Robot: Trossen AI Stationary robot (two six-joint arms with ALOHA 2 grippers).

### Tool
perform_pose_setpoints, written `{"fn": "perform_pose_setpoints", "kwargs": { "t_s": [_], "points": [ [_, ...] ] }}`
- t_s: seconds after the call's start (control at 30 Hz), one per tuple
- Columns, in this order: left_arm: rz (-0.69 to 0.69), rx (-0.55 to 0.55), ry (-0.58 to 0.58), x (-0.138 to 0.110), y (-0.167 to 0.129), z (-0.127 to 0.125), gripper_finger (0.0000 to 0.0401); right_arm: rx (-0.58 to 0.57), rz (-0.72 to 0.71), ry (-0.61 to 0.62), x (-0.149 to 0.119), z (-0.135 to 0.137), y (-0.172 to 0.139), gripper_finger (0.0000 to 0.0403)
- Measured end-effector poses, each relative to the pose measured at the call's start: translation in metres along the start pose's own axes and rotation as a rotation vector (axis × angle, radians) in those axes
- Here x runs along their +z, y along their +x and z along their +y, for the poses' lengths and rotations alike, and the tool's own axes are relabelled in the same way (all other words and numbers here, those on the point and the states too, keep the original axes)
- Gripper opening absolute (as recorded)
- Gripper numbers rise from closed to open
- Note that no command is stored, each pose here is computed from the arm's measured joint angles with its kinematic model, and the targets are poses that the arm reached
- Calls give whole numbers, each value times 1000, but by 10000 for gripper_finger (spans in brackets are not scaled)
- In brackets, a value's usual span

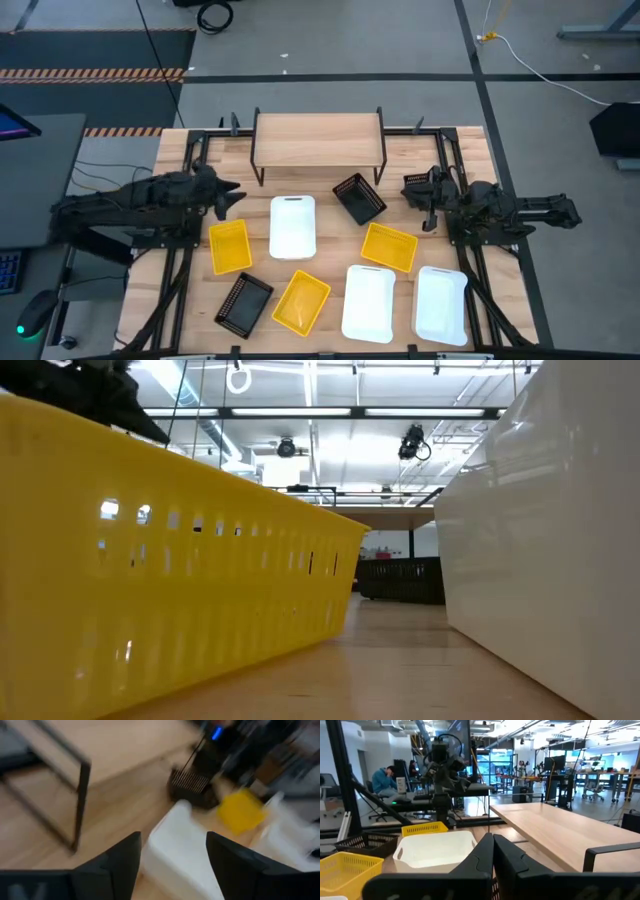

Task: Stack baskets on shelf by color
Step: Put the left yellow basket on the shelf

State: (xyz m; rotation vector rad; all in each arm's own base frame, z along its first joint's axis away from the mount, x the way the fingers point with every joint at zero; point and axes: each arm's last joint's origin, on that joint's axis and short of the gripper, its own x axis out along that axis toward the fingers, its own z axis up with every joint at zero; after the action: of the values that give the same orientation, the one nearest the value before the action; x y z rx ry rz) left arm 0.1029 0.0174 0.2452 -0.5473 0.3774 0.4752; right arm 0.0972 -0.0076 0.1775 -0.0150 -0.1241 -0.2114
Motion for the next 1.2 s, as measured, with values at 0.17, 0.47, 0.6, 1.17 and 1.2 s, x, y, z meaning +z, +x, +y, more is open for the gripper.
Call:
{"fn": "perform_pose_setpoints", "kwargs": {
  "t_s": [0.17, 0.47, 0.6, 1.17, 1.2],
  "points": [
    [204, 104, 36, 14, 9, -14, 247, 2, 36, -36, -4, 0, 0, 13],
    [538, 214, 235, 15, 37, -26, 235, 4, 97, -49, -9, 0, 0, 13],
    [687, 241, 328, 3, 46, -28, 234, 4, 97, -52, -9, 0, 0, 13],
    [926, 212, 523, -30, 53, -47, 231, 9, 96, -38, -9, 0, 0, 13],
    [918, 220, 524, -30, 53, -48, 231, 9, 96, -38, -9, 0, 0, 13]
  ]
}}
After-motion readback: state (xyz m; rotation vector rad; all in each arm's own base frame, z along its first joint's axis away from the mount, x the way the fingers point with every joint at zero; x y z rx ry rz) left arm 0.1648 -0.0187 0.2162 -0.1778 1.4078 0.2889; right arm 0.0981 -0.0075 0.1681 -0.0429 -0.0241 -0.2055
